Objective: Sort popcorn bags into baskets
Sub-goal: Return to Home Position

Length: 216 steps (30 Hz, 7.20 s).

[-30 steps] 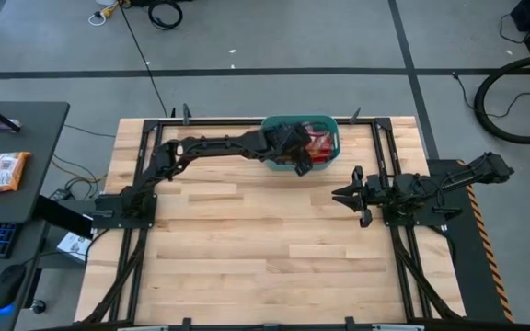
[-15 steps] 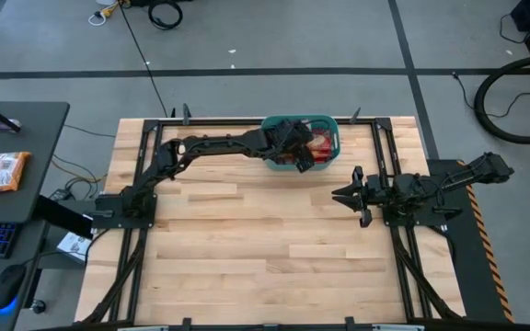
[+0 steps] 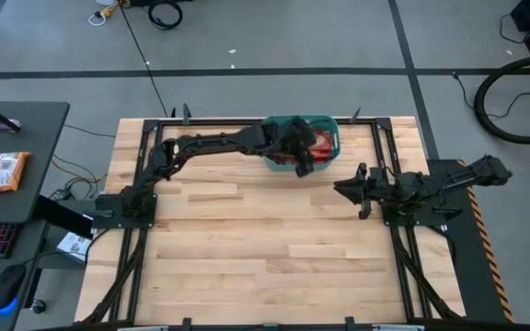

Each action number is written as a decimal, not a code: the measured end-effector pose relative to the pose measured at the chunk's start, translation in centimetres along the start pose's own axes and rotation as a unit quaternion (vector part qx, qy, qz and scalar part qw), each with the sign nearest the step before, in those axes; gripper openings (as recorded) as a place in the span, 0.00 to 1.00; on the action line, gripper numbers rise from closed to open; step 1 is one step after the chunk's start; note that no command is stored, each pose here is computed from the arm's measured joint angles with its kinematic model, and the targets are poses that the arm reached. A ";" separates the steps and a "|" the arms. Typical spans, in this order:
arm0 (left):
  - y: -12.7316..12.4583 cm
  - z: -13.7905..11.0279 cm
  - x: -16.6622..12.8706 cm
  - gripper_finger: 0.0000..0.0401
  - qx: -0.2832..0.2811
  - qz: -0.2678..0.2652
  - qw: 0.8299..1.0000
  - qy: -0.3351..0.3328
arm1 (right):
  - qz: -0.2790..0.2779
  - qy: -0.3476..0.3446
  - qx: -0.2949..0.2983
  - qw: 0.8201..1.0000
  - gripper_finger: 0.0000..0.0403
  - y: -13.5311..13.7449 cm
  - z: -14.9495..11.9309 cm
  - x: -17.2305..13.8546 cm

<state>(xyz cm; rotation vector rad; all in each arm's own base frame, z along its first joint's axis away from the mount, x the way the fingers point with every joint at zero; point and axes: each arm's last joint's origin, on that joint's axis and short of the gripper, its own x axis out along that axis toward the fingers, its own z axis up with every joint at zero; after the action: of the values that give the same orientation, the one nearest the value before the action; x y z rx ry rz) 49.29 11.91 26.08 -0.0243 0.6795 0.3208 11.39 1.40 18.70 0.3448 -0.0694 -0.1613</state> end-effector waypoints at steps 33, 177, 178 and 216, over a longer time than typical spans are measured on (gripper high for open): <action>-3.5 -8.9 -12.8 0.36 -0.007 0.006 0.996 -0.090 | 0.007 0.096 -0.041 0.994 0.20 -0.9 0.3 -2.9; -0.6 -31.7 -26.0 0.26 0.014 0.029 0.959 -0.283 | 0.009 0.098 -0.096 0.991 0.20 -1.0 -1.1 -1.8; -0.6 -31.7 -26.0 0.26 0.014 0.029 0.959 -0.283 | 0.009 0.098 -0.096 0.991 0.20 -1.0 -1.1 -1.8; -0.6 -31.7 -26.0 0.26 0.014 0.029 0.959 -0.283 | 0.009 0.098 -0.096 0.991 0.20 -1.0 -1.1 -1.8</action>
<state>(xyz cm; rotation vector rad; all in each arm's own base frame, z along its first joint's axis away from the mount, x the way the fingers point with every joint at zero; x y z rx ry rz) 11.00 -0.05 17.45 0.1125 0.1156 0.3532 9.61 1.16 17.23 0.1668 0.1363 -0.1142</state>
